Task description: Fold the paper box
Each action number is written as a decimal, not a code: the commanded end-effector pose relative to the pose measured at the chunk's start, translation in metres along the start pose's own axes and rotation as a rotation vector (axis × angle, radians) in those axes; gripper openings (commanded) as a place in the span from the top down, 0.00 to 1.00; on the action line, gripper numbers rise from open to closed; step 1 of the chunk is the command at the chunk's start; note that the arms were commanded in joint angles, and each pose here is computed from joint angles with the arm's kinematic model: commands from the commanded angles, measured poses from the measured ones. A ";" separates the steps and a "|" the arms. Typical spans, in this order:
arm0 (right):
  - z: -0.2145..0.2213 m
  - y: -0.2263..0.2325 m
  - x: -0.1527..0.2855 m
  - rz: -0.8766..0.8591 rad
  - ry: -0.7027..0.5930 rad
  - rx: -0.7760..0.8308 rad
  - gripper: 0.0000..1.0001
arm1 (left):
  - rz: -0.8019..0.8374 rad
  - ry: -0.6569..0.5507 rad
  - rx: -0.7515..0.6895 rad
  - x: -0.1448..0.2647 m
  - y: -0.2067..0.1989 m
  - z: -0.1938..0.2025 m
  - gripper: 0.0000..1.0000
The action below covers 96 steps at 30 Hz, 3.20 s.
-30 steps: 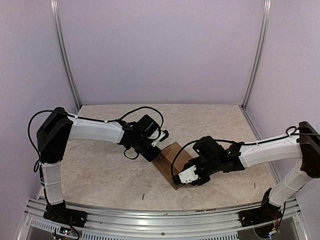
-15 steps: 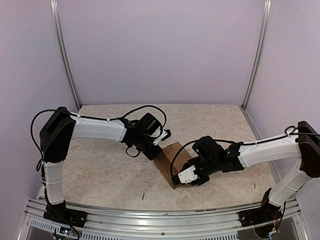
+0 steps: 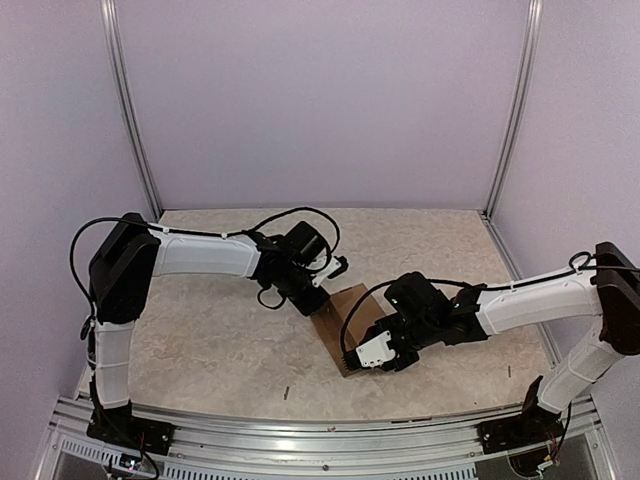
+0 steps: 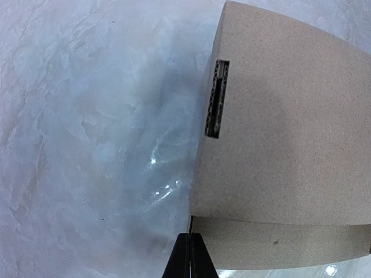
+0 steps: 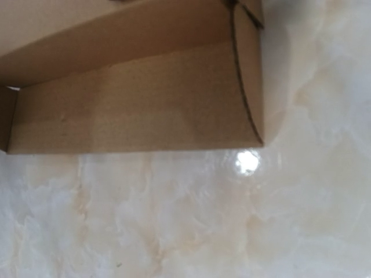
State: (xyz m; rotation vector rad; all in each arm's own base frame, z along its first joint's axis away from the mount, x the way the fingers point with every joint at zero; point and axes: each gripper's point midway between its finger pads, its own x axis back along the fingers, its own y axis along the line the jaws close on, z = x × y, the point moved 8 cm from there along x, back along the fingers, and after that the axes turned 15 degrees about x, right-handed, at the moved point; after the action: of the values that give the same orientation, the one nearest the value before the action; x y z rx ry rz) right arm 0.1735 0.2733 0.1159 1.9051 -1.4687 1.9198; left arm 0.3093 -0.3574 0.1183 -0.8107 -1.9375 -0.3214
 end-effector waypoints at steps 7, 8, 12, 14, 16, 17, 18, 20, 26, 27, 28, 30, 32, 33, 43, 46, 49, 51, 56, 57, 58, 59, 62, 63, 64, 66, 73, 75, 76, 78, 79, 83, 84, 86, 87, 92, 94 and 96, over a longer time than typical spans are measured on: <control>0.014 0.062 -0.014 -0.309 0.035 -0.060 0.55 | 0.093 0.042 -0.017 -0.002 -0.007 -0.008 1.00; 0.014 0.063 -0.014 -0.312 0.035 -0.058 0.55 | 0.095 0.045 -0.020 -0.003 -0.008 -0.010 1.00; 0.014 0.063 -0.014 -0.312 0.040 -0.057 0.55 | 0.099 0.062 -0.021 -0.005 -0.009 -0.012 1.00; 0.014 0.063 -0.014 -0.313 0.037 -0.057 0.55 | 0.100 0.075 -0.021 -0.005 -0.009 -0.012 1.00; 0.014 0.062 -0.014 -0.309 0.037 -0.057 0.55 | 0.099 0.082 -0.019 -0.006 -0.009 -0.012 1.00; 0.014 0.062 -0.014 -0.310 0.038 -0.057 0.55 | 0.100 0.086 -0.019 -0.006 -0.009 -0.012 1.00; 0.014 0.062 -0.014 -0.309 0.040 -0.059 0.55 | 0.098 0.091 -0.019 -0.007 -0.009 -0.011 1.00; 0.014 0.059 -0.013 -0.301 0.045 -0.070 0.53 | 0.097 0.097 -0.017 -0.007 -0.008 -0.010 1.00; 0.010 0.040 -0.007 -0.273 0.060 -0.151 0.46 | 0.090 0.114 -0.007 -0.008 -0.007 -0.007 1.00; 0.010 0.037 -0.006 -0.259 0.071 -0.163 0.46 | 0.085 0.113 -0.002 -0.007 -0.007 -0.006 1.00; 0.011 0.035 -0.006 -0.248 0.083 -0.178 0.46 | 0.080 0.114 0.004 -0.007 -0.006 -0.006 1.00; 0.010 0.031 -0.005 -0.240 0.092 -0.204 0.46 | 0.074 0.114 0.023 -0.006 -0.005 -0.006 1.00; 0.008 0.029 -0.004 -0.240 0.083 -0.228 0.46 | 0.077 0.113 0.028 -0.005 -0.005 -0.005 1.00; 0.006 0.028 -0.004 -0.240 0.078 -0.232 0.46 | 0.078 0.109 0.029 -0.003 -0.005 -0.006 1.00; 0.008 0.020 -0.013 -0.166 0.191 -0.236 0.46 | 0.070 0.125 0.057 -0.001 -0.003 -0.003 1.00; 0.008 0.014 -0.011 -0.141 0.201 -0.254 0.46 | 0.067 0.128 0.067 0.001 -0.003 -0.001 1.00; 0.010 0.012 -0.013 -0.133 0.222 -0.282 0.49 | 0.068 0.129 0.072 0.001 -0.003 0.000 1.00; 0.011 0.011 -0.015 -0.128 0.241 -0.299 0.53 | 0.068 0.126 0.074 0.002 -0.003 -0.002 1.00; 0.013 0.009 -0.018 -0.116 0.265 -0.315 0.58 | 0.071 0.122 0.079 0.003 -0.004 -0.003 1.00; 0.014 0.009 -0.018 -0.114 0.268 -0.316 0.59 | 0.073 0.121 0.079 0.003 -0.004 -0.003 1.00; 0.014 0.010 -0.019 -0.116 0.272 -0.313 0.60 | 0.073 0.122 0.080 0.003 -0.004 -0.003 1.00; 0.015 0.010 -0.019 -0.120 0.277 -0.312 0.60 | 0.072 0.123 0.080 0.003 -0.004 -0.003 1.00; 0.016 0.012 -0.021 -0.121 0.287 -0.311 0.63 | 0.076 0.124 0.080 0.005 -0.004 -0.004 1.00; 0.016 0.013 -0.021 -0.124 0.286 -0.308 0.63 | 0.076 0.127 0.079 0.005 -0.005 -0.004 1.00; 0.017 0.014 -0.021 -0.127 0.285 -0.304 0.62 | 0.078 0.129 0.077 0.005 -0.004 -0.004 1.00; 0.017 0.014 -0.021 -0.123 0.286 -0.297 0.61 | 0.079 0.131 0.070 0.005 -0.004 -0.007 1.00; 0.014 0.026 -0.018 -0.168 0.232 -0.233 0.51 | 0.103 0.134 0.052 0.000 -0.008 -0.019 1.00; 0.015 0.028 -0.018 -0.170 0.228 -0.225 0.49 | 0.107 0.138 0.048 -0.002 -0.008 -0.021 1.00; 0.015 0.030 -0.019 -0.173 0.230 -0.217 0.49 | 0.111 0.143 0.047 -0.003 -0.009 -0.021 1.00; 0.019 0.031 -0.020 -0.160 0.252 -0.210 0.49 | 0.121 0.156 0.048 -0.006 -0.010 -0.022 1.00; 0.019 0.031 -0.020 -0.157 0.252 -0.207 0.50 | 0.125 0.160 0.047 -0.007 -0.010 -0.021 1.00; 0.017 0.033 -0.020 -0.168 0.228 -0.197 0.51 | 0.128 0.155 0.033 -0.007 -0.011 -0.026 1.00; 0.016 0.034 -0.020 -0.174 0.222 -0.190 0.52 | 0.126 0.154 0.029 -0.007 -0.011 -0.027 1.00; 0.017 0.036 -0.021 -0.182 0.221 -0.179 0.52 | 0.124 0.155 0.024 -0.008 -0.011 -0.029 1.00; 0.017 0.038 -0.022 -0.184 0.222 -0.173 0.52 | 0.123 0.155 0.023 -0.008 -0.011 -0.030 1.00; 0.019 0.043 -0.023 -0.196 0.221 -0.158 0.53 | 0.112 0.155 0.012 -0.014 -0.010 -0.031 1.00; 0.021 0.041 -0.022 -0.183 0.235 -0.161 0.53 | 0.095 0.155 0.007 -0.017 -0.007 -0.031 1.00; 0.022 0.034 -0.015 -0.158 0.236 -0.179 0.52 | 0.076 0.154 0.006 -0.018 -0.004 -0.029 0.98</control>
State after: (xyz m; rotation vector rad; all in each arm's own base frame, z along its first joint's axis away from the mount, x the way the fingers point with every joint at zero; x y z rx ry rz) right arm 0.1851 0.2827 0.1169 1.6301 -1.5790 1.8741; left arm 0.3397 -0.3736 0.1254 -0.7739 -1.8055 -0.3260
